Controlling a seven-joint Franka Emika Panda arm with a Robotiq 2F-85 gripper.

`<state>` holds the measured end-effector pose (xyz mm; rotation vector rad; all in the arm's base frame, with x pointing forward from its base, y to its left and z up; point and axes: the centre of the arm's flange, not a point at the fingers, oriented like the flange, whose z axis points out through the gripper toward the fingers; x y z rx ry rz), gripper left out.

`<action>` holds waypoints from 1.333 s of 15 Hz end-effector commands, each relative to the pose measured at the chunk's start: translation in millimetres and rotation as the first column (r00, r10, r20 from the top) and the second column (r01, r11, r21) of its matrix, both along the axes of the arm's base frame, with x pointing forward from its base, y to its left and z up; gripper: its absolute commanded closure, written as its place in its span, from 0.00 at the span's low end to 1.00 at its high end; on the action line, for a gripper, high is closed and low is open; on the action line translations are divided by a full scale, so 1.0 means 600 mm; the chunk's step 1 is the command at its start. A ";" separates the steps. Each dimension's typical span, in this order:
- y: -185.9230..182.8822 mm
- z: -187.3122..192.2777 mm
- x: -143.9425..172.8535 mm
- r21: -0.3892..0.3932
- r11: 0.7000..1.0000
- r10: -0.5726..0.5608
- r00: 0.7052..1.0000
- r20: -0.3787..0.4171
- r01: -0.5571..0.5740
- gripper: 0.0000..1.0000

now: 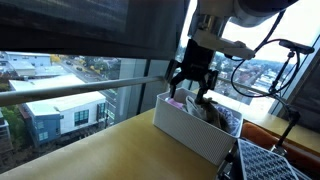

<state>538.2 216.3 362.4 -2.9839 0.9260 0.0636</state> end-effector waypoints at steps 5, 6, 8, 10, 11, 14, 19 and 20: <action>0.012 -0.045 -0.025 0.009 1.000 0.009 1.000 -0.016 -0.008 0.00; 0.012 -0.046 -0.025 0.008 1.000 0.008 1.000 -0.017 -0.008 0.00; 0.011 -0.044 -0.025 0.009 1.000 0.008 1.000 -0.015 -0.008 0.00; 0.011 -0.044 -0.025 0.009 1.000 0.007 1.000 -0.015 -0.007 0.00; 0.011 -0.044 -0.025 0.009 1.000 0.007 1.000 -0.015 -0.007 0.00; 0.011 -0.044 -0.025 0.009 1.000 0.007 1.000 -0.015 -0.007 0.00; 0.011 -0.044 -0.025 0.009 1.000 0.007 1.000 -0.015 -0.007 0.00; 0.011 -0.044 -0.025 0.009 1.000 0.007 1.000 -0.015 -0.007 0.00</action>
